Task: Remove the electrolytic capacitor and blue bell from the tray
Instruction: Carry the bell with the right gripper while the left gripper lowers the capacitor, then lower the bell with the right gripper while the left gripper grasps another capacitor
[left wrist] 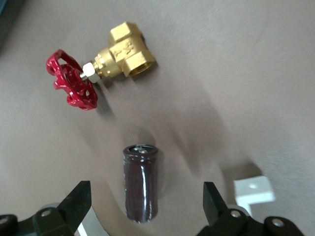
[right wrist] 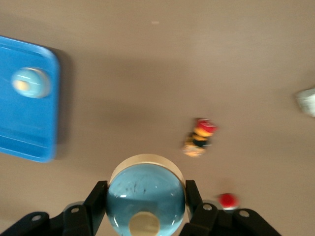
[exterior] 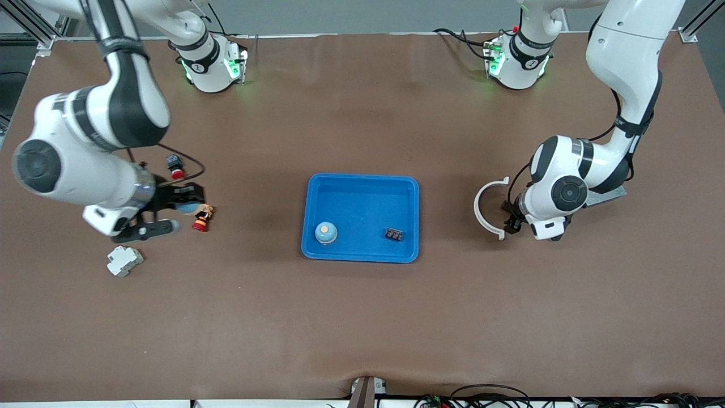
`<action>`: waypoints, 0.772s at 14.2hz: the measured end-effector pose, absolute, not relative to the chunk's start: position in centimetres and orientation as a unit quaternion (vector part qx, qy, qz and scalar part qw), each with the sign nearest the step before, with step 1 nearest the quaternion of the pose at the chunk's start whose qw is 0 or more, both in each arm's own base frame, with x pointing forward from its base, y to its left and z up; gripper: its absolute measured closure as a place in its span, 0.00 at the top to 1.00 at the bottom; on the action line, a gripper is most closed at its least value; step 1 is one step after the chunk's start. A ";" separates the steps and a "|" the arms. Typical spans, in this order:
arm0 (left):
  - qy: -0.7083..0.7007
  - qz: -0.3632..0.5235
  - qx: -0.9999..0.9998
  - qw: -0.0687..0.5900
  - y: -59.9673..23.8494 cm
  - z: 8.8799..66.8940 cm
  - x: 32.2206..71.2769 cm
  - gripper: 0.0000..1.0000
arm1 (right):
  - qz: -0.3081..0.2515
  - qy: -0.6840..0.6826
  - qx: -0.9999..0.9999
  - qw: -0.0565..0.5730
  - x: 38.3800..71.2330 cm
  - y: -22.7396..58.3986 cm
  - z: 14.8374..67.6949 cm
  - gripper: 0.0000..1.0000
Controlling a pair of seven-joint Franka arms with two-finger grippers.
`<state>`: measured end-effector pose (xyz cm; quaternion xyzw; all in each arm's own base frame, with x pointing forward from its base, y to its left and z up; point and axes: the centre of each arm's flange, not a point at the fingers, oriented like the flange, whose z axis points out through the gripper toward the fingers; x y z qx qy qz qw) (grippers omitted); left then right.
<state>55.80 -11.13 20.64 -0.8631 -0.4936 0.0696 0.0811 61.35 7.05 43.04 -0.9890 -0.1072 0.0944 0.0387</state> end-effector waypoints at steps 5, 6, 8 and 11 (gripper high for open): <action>-0.511 0.043 -0.857 0.054 -15.9 25.7 57.8 1.00 | 0.072 -0.158 -0.985 0.004 63.2 -1.1 39.6 0.68; -0.520 0.035 -0.852 0.044 -17.7 26.8 58.1 1.00 | 0.069 -0.166 -0.984 0.000 63.6 -1.9 38.5 0.68; -0.526 0.023 -0.850 0.032 -21.3 28.7 58.3 1.00 | 0.066 -0.179 -0.982 -0.006 64.2 -3.3 36.1 0.68; -0.522 0.013 -0.852 0.019 -26.1 30.1 58.0 1.00 | 0.066 -0.202 -0.977 -0.006 64.6 -5.6 32.8 0.68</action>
